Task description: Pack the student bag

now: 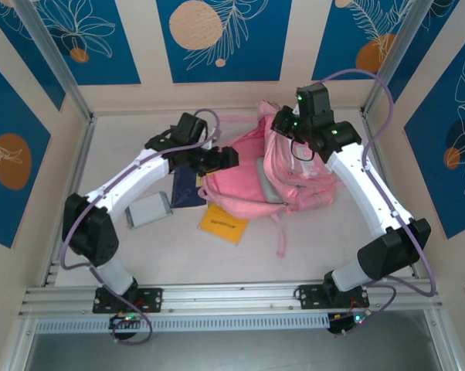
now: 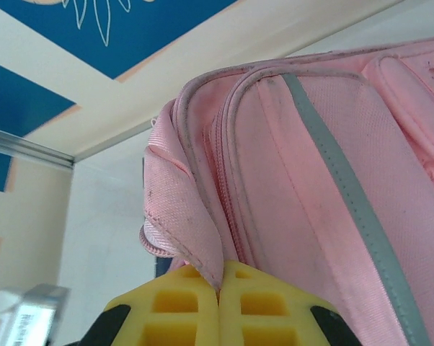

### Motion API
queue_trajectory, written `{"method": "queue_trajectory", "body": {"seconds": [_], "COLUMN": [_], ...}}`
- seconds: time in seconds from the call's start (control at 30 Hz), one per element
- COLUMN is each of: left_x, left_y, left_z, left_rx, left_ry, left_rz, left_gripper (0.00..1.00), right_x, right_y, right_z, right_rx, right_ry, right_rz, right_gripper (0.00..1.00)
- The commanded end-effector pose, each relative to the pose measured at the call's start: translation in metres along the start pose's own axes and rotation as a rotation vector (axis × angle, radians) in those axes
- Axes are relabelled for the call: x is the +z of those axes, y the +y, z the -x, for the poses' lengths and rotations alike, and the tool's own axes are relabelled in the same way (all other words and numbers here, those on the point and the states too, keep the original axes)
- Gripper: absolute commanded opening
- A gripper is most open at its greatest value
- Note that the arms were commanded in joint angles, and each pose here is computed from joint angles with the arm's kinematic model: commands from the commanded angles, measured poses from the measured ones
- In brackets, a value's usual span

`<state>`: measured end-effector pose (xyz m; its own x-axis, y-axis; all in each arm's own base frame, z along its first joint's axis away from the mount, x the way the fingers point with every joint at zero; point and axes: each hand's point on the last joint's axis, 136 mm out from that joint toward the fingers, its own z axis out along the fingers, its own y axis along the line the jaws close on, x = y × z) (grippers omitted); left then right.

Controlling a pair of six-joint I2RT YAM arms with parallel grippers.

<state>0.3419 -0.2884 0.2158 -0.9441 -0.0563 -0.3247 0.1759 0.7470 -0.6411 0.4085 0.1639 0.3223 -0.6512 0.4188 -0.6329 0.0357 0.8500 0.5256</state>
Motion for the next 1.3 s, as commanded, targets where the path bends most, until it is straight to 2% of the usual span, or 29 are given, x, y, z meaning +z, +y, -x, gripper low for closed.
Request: {"method": "queue_trajectory", "body": {"seconds": [0.0,0.13,0.23,0.27,0.33,0.5,0.6,0.73,0.8,0.97,1.17,1.27], "left_x": [-0.032,-0.066,-0.090,-0.097,-0.107,-0.131,-0.138,-0.143,-0.146,-0.138,-0.118,-0.111], "left_y": [0.028,0.079,0.127,0.144,0.175,0.256,0.289,0.321,0.334,0.347,0.351,0.350], "left_z": [0.004,0.006,0.002,0.000,-0.008,-0.042,-0.062,-0.082,-0.091,-0.092,-0.093,-0.094], "left_rx": [-0.025,-0.141,-0.283,-0.341,-0.438,-0.673,-0.766,-0.841,-0.881,-0.919,-0.938,-0.945], "left_ry": [-0.080,-0.190,-0.273,-0.294,-0.315,-0.356,-0.368,-0.379,-0.380,-0.374,-0.324,-0.312], "left_rz": [0.105,0.245,0.341,0.367,0.415,0.598,0.688,0.785,0.822,0.785,0.727,0.696], "left_gripper": [0.78,0.79,0.79,0.79,0.79,0.80,0.81,0.81,0.81,0.79,0.77,0.75], "right_x": [0.012,0.021,0.029,0.033,0.038,0.040,0.041,0.049,0.055,0.079,0.105,0.129], "right_y": [-0.031,-0.054,-0.054,-0.050,-0.045,-0.021,0.008,0.061,0.088,0.128,0.171,0.171], "right_z": [0.001,-0.008,-0.019,-0.024,-0.031,-0.042,-0.055,-0.106,-0.142,-0.216,-0.297,-0.320], "right_rx": [-0.118,-0.173,-0.219,-0.236,-0.260,-0.377,-0.480,-0.616,-0.642,-0.693,-0.564,-0.543], "right_ry": [-0.049,-0.047,-0.028,-0.016,0.005,0.006,0.009,0.109,0.200,0.388,0.712,0.788], "right_rz": [-0.198,-0.358,-0.378,-0.367,-0.349,-0.304,-0.243,-0.069,0.048,0.211,0.460,0.426], "right_gripper": [0.00,0.00,0.00,0.04,0.16,0.54,0.64,0.64,0.61,0.55,0.48,0.45]}}
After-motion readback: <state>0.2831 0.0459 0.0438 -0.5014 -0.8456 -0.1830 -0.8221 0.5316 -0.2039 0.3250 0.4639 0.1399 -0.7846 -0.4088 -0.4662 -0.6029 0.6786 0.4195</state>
